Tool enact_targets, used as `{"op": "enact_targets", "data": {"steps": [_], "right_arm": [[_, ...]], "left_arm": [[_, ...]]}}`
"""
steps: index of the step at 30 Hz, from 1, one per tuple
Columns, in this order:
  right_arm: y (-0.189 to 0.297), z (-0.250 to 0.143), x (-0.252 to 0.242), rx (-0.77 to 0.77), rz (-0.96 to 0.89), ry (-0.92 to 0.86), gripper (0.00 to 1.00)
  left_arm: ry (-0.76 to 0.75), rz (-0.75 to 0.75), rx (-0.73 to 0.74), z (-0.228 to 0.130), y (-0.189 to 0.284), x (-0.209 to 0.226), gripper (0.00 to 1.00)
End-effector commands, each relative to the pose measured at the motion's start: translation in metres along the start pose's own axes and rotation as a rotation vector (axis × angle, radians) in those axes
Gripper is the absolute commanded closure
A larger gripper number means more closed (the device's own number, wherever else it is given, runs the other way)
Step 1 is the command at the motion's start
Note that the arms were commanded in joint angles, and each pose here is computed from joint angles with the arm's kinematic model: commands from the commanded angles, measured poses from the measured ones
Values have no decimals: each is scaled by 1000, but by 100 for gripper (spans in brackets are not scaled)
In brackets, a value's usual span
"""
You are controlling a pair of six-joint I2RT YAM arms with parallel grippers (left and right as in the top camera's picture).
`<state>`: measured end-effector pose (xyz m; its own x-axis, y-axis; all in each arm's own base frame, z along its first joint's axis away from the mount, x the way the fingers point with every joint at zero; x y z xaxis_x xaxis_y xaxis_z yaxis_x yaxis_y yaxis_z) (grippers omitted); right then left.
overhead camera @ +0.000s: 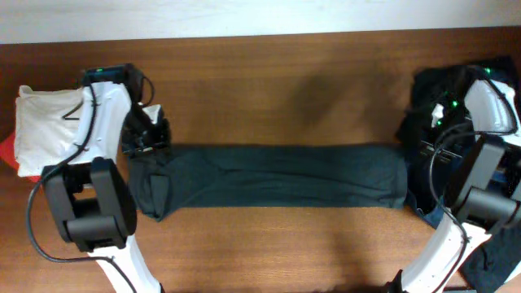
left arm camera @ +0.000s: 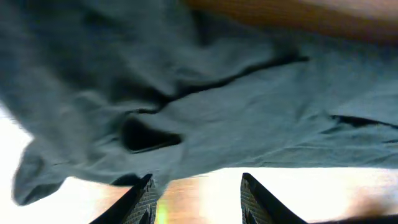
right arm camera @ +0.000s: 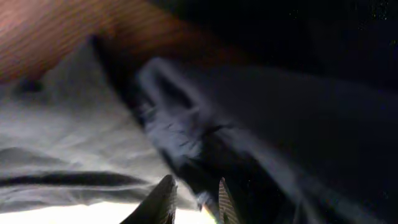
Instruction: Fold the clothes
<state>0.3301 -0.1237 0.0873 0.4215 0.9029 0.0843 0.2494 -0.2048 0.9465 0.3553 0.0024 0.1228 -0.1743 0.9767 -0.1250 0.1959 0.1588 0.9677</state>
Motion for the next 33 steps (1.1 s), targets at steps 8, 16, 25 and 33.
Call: {"op": "enact_targets", "data": {"steps": [8,16,25,33], "right_arm": [[-40,-9,-120,-54,40,-454,73],[-7,7,-13,-133,449,1,66],[-17,4,23,-87,321,120,64],[-17,5,23,-89,320,121,64]], "left_arm": [[-25,32,105,-28,-31,1,56],[-8,212,86,-25,-31,25,48],[-1,201,130,-37,-66,30,74],[53,353,19,-15,-18,41,100]]}}
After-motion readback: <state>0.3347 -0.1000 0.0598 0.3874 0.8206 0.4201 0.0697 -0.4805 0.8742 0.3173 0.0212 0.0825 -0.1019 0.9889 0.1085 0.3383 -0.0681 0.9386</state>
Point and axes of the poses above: each gripper's point midway between its finger pads, its own y axis back along the fingers, its own x axis along the line the jaws close on, z = x × y, the point moved 4 cm from there along y, back along the fingers, and after that the axes turned 1 degree about y, right-handed, at the moved point
